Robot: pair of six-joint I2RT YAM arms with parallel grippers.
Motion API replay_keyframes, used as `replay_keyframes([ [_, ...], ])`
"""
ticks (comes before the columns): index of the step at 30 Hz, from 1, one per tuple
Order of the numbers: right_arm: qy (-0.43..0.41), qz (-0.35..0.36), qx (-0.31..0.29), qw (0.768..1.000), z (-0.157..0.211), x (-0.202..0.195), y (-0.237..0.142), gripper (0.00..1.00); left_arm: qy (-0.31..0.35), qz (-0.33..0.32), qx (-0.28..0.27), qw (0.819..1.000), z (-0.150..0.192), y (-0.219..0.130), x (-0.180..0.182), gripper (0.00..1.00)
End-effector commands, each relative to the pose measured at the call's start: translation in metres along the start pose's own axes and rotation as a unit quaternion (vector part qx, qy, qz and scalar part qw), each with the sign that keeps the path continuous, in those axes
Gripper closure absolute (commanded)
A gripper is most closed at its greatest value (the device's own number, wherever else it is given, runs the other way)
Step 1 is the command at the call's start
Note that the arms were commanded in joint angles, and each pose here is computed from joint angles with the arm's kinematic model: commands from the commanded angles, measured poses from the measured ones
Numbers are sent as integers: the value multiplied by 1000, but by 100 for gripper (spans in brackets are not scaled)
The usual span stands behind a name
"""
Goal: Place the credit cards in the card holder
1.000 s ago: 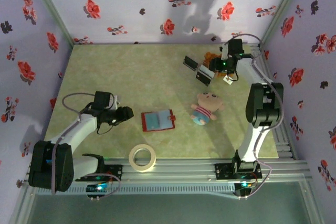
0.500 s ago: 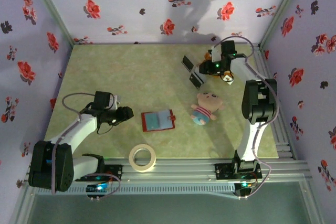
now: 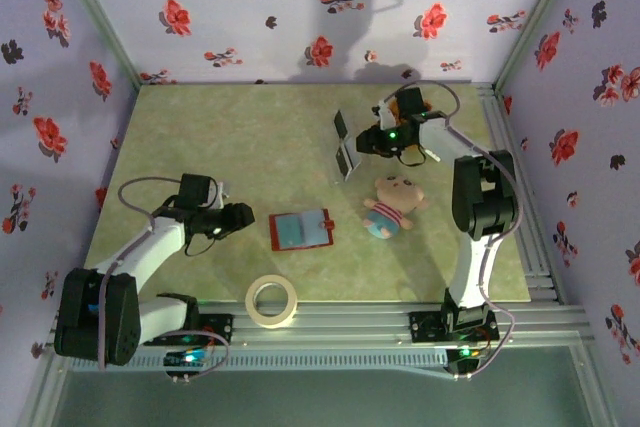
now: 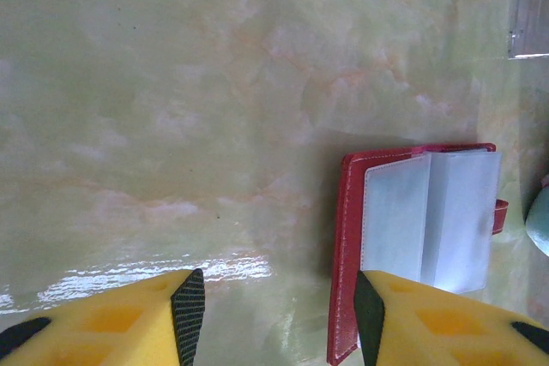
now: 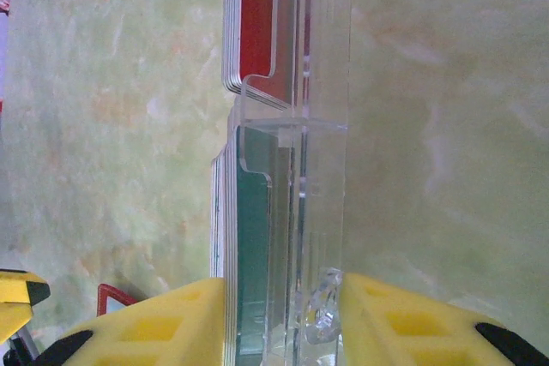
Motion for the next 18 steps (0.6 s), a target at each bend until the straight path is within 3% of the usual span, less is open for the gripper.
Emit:
replay_keyframes([
  [1, 3, -18, 2, 1000, 7, 13, -7, 63, -8, 7, -2, 1000, 0, -3, -1, 47],
  [15, -27, 11, 36, 999, 46, 49, -4, 59, -6, 10, -7, 1000, -3, -9, -5, 47],
  [18, -38, 73, 39, 996, 53, 50, -8, 55, -5, 10, -7, 1000, -2, -10, -6, 47],
])
Point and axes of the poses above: each hand's point on the last joint's axis, 136 mm out from that joint toward the fingers, its own y axis out along the fingers, its own x axis along the line the jaws close on, z = x × y, the point moved 9 cm from there along -y, back along the fingers, and after that the axes turned 4 degrees about y, right-handed, at the moved point
